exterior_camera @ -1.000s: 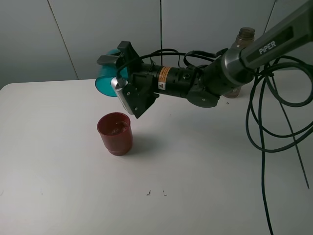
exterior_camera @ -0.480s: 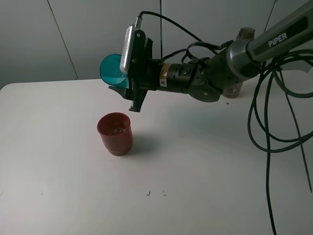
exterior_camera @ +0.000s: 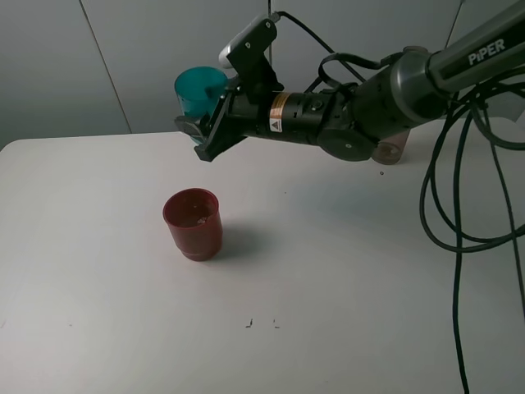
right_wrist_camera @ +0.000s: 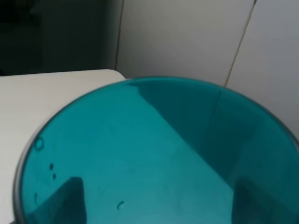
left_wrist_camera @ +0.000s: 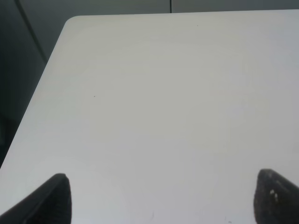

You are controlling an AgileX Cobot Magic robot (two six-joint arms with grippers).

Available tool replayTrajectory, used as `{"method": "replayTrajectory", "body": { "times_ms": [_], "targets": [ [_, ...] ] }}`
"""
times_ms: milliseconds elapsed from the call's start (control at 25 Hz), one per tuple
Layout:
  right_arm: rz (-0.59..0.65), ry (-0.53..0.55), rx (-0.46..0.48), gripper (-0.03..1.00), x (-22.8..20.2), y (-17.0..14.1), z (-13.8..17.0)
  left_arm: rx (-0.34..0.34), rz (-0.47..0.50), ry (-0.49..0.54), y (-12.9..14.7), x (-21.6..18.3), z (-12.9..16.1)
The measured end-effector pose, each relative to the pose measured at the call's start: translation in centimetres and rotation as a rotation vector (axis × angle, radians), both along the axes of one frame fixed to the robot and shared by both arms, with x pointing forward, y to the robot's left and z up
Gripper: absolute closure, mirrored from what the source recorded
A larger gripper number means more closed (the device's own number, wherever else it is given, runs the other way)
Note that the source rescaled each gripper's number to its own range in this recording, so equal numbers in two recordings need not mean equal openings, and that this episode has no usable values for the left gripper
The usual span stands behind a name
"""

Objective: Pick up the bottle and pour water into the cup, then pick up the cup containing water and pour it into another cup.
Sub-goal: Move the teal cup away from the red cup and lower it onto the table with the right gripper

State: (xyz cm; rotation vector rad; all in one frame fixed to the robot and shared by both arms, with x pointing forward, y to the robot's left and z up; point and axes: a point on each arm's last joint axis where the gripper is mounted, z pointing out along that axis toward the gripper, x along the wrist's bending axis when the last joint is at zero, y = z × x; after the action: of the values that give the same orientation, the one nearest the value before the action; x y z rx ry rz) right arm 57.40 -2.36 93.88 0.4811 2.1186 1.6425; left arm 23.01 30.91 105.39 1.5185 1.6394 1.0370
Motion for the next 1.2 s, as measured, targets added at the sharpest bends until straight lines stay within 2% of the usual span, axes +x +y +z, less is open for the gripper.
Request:
{"method": "replayTrajectory", "body": {
  "times_ms": [440,760,1040,1200],
  "targets": [
    [-0.025,0.043,0.018,0.89,0.2,-0.3,-0.1,0.0,0.0,0.0,0.0,0.0,0.0],
    [-0.213,0.163,0.003,0.89,2.1,-3.8,-1.5,0.0,0.0,0.0,0.0,0.0,0.0],
    [-0.387,0.305,0.032,0.89,1.9,-7.2,-3.9,0.0,0.0,0.0,0.0,0.0,0.0],
    [-0.446,0.311,0.074,0.89,1.7,-9.2,-4.6,0.002,-0.001,0.0,0.0,0.0,0.0]
  ]
}}
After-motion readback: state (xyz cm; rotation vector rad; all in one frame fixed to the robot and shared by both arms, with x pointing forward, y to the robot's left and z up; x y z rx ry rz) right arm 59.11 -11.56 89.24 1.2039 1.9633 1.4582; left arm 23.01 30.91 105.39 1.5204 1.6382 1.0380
